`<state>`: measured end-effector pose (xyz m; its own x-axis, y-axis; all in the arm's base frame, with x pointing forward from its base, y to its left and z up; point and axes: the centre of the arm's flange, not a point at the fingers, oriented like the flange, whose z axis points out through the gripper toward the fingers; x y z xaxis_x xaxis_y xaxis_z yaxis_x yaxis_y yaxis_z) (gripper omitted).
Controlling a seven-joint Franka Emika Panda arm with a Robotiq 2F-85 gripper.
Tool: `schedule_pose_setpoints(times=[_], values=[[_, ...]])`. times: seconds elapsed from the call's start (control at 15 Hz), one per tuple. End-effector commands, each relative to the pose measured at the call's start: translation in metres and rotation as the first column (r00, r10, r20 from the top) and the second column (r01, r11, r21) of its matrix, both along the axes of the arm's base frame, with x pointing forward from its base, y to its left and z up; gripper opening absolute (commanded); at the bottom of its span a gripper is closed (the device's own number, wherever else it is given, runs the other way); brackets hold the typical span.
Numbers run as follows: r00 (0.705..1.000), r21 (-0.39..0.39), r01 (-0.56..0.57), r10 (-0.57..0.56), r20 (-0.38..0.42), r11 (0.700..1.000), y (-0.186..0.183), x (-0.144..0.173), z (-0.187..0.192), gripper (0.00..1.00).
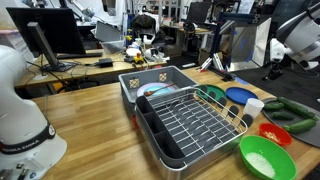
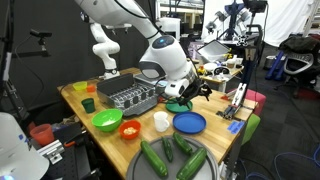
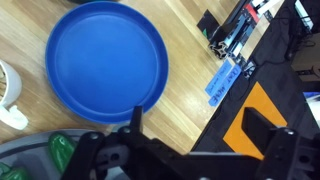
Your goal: Move the pepper from the blue plate to the gray one
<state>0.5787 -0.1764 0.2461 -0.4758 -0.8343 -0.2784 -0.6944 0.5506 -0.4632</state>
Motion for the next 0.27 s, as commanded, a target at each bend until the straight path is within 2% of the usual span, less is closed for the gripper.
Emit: schedule_pose_setpoints(times=[0.0, 0.2], values=[[1.0, -0.001, 0.0, 0.0, 0.0, 1.0, -0.0016, -0.0005, 0.0, 1.0], [1.0, -0.001, -0.003, 0.003, 0.0, 1.0, -0.0001, 0.0, -0.0001, 1.0]])
